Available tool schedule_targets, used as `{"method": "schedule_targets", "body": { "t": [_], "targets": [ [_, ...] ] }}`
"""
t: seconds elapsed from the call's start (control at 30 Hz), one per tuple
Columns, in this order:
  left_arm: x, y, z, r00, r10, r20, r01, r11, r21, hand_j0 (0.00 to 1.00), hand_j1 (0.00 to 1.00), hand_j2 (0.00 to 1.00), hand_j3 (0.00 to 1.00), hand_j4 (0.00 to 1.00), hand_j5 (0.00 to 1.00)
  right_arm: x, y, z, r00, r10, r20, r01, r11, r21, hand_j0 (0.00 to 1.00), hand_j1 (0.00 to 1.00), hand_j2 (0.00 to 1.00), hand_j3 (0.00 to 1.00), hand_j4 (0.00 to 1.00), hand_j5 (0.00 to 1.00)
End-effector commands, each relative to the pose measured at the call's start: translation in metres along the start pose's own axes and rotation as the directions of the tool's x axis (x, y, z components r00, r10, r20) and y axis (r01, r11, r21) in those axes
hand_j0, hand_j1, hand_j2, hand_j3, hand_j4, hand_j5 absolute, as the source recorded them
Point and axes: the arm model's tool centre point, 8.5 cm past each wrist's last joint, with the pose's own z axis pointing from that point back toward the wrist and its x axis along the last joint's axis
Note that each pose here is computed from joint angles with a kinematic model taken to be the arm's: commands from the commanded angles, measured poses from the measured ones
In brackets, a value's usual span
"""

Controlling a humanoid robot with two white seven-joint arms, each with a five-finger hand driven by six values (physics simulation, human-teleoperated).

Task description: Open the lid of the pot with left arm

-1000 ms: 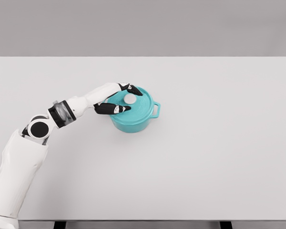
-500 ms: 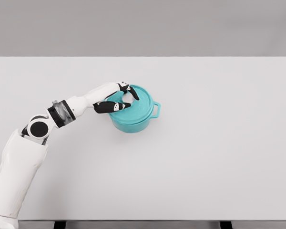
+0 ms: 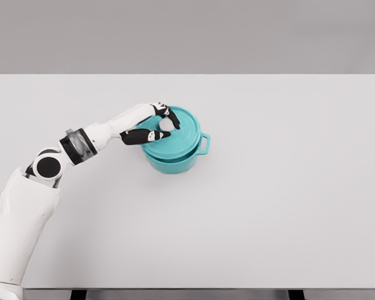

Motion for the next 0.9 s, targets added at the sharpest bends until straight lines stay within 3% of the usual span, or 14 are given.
{"method": "schedule_targets", "body": {
  "t": [0.0, 0.6, 0.87],
  "targets": [
    [0.000, 0.002, 0.001, 1.000, 0.010, 0.005, -0.010, 1.000, 0.009, 0.45, 0.45, 0.45, 0.45, 0.45, 0.45, 0.000, 0.000, 0.000, 1.000, 0.000, 0.000, 0.000, 1.000, 0.000, 1.00, 1.00, 1.00, 1.00, 1.00, 1.00],
    [-0.004, 0.015, 0.014, 1.000, 0.004, -0.010, -0.003, 0.999, 0.043, 0.44, 0.44, 0.44, 0.44, 0.44, 0.44, 0.000, 0.000, 0.000, 1.000, 0.000, 0.000, 0.000, 1.000, 0.000, 1.00, 1.00, 1.00, 1.00, 1.00, 1.00],
    [-0.015, 0.031, 0.039, 0.998, -0.005, -0.056, 0.009, 0.998, 0.069, 0.44, 0.44, 0.44, 0.44, 0.44, 0.44, 0.000, 0.000, 0.000, 1.000, 0.000, 0.000, 0.000, 1.000, 0.000, 1.00, 1.00, 1.00, 1.00, 1.00, 1.00]
  ]
}}
